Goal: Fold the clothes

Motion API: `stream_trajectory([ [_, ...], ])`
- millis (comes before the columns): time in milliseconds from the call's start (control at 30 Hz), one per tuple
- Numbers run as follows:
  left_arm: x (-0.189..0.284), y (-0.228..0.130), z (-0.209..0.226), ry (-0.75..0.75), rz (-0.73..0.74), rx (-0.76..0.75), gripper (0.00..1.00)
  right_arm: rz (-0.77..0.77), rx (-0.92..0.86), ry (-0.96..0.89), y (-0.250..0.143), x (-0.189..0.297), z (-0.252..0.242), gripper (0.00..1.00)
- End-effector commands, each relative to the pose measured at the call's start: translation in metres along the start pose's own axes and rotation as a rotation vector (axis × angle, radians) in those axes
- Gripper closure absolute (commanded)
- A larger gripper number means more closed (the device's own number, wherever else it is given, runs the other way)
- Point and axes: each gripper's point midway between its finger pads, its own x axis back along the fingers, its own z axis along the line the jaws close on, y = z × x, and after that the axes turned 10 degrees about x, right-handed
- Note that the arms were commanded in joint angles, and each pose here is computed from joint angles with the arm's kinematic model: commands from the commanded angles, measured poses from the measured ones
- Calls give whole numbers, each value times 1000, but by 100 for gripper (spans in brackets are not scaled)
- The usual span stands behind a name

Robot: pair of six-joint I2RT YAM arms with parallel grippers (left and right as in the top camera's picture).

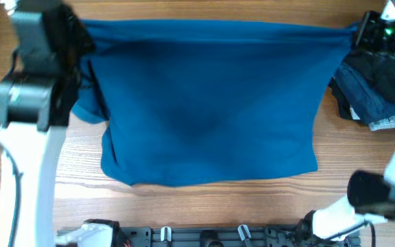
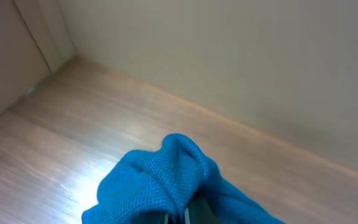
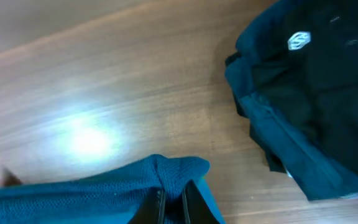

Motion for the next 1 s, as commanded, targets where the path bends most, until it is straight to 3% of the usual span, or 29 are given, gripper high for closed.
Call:
stream_trajectory([
  [0,-57,-10,16,151,11,-30,96,76,-4,-4,5,-58,-11,96],
  [133,-126,-41,9,193,60,-52,96,133,8,13,9,-127,-12,96],
  [500,-242,-101,-13,173,41,-38,96,82,66,51,25,-282,16,96],
  [733,-276,-126,-14,170,36,-32,95,77,46,52,17,-332,16,96],
  [967,-278,-130,-13,174,43,-41,96,94,44,56,13,-332,16,96],
])
